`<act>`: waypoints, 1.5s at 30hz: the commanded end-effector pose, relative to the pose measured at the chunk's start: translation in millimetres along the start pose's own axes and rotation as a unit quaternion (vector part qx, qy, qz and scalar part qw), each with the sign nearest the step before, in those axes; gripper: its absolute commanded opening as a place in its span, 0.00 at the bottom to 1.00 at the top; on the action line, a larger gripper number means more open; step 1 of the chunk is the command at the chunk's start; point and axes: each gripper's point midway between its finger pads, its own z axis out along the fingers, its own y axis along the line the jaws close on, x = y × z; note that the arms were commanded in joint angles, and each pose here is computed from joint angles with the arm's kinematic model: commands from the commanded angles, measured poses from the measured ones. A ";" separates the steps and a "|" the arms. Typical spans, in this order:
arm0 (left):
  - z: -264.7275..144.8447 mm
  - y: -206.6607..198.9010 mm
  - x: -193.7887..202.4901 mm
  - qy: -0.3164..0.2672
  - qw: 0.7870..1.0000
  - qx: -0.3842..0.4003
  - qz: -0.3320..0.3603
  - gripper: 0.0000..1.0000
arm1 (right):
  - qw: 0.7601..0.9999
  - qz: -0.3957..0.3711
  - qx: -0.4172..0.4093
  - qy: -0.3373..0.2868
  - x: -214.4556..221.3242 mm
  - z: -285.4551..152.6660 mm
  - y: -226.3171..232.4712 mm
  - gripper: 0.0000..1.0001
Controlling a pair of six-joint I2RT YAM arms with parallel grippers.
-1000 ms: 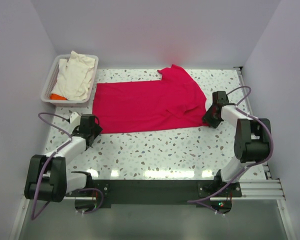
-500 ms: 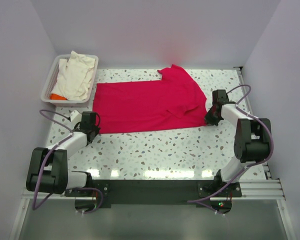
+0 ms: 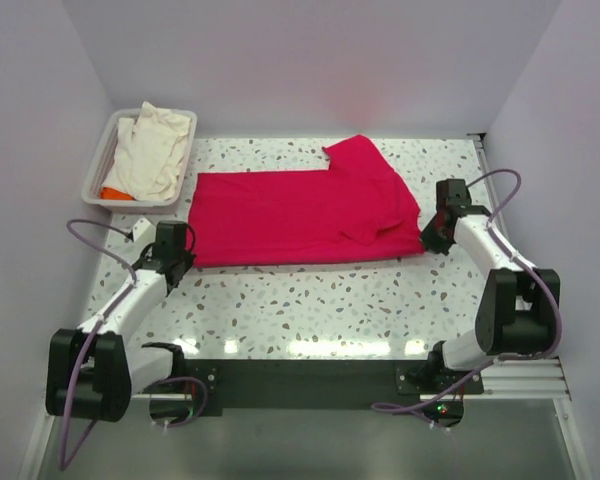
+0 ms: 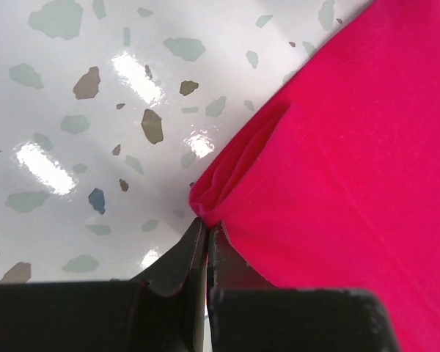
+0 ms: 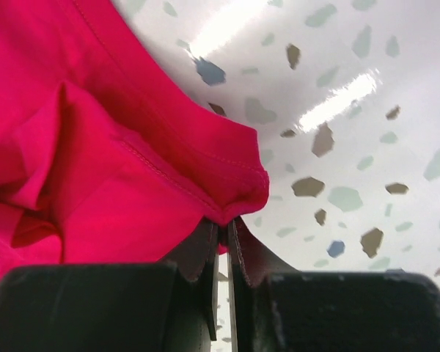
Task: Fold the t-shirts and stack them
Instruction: Fold the tshirt
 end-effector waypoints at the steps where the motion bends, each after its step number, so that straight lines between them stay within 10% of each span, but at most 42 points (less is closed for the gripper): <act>1: -15.4 19.8 -15.4 -0.030 0.999 -0.032 -0.002 0.00 | 0.998 0.002 0.056 0.009 15.6 -10.3 -37.4 0.00; 11: -44.1 43.4 -8.0 -0.031 0.999 -0.019 -0.035 0.00 | 0.997 0.047 0.048 0.028 54.5 -31.5 -60.6 0.00; 13: -46.0 43.3 -7.7 -0.028 0.999 -0.019 -0.039 0.01 | 0.997 0.051 0.051 0.033 58.0 -32.0 -62.3 0.18; 17: -44.2 41.8 -6.6 -0.018 0.999 -0.028 -0.029 0.50 | 0.997 0.045 0.056 0.032 54.3 -34.6 -63.0 0.71; 19: -46.1 37.0 -10.0 -0.019 0.999 -0.018 -0.022 0.72 | 0.998 0.039 0.044 0.026 49.6 -38.4 -58.4 0.82; 29: -92.4 -52.5 -28.7 0.005 0.976 0.209 0.051 0.74 | 0.992 -0.071 -0.090 -0.049 38.6 -71.8 14.2 0.79; 45: -110.4 -80.1 -31.1 0.004 0.942 0.288 0.173 0.74 | 0.983 -0.096 -0.148 -0.041 89.7 -48.1 90.7 0.77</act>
